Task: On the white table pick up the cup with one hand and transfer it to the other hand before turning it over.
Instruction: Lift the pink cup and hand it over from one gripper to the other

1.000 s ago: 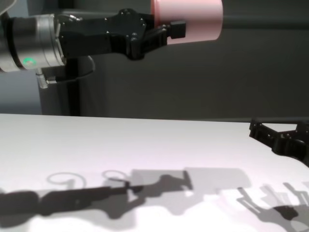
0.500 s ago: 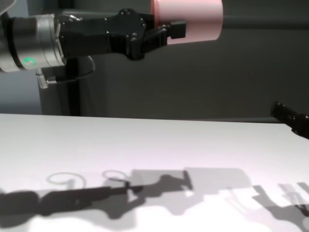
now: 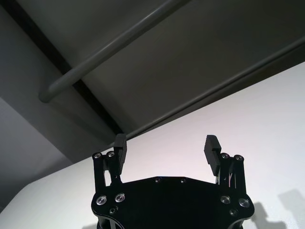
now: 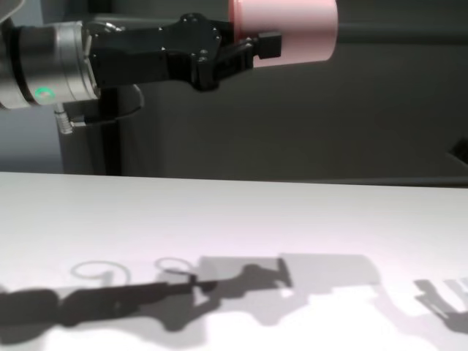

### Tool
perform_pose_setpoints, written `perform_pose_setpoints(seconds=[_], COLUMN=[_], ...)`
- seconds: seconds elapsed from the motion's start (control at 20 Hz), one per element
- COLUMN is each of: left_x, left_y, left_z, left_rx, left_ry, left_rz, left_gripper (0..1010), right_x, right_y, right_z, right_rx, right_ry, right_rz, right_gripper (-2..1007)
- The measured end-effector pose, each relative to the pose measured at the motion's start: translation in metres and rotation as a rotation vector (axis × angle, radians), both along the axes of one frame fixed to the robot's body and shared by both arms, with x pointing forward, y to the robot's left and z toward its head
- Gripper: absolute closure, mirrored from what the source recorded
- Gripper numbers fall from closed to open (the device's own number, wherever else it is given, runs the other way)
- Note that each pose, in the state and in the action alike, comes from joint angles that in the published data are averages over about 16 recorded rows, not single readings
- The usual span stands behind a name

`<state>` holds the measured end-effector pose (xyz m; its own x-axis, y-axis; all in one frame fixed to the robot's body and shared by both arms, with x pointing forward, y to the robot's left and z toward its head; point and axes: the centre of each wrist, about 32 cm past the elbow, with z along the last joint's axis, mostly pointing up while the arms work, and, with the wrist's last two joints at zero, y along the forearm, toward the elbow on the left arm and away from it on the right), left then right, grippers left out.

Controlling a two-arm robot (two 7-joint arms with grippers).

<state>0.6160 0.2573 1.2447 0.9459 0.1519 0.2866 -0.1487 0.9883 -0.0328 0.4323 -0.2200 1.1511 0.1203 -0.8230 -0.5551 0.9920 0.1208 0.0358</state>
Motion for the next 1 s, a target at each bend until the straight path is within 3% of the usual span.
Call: perform_pose_setpoints(seconds=[0.45,1.0], left_x=[0.0000,0.0000], left_y=[0.0000,0.0000], left_z=[0.0000,0.0000], left_rx=[0.000,0.000], left_ry=[0.000,0.000], left_rz=[0.000,0.000], left_gripper=[967,967], right_x=[0.0049,0.0141], right_y=[-0.0105,-0.0097], right_z=[0.0049,0.0089], right_rx=[0.204,0.469], right_ry=[0.028,0.037], right_rz=[0.029,0.121], right_gripper=[5,5])
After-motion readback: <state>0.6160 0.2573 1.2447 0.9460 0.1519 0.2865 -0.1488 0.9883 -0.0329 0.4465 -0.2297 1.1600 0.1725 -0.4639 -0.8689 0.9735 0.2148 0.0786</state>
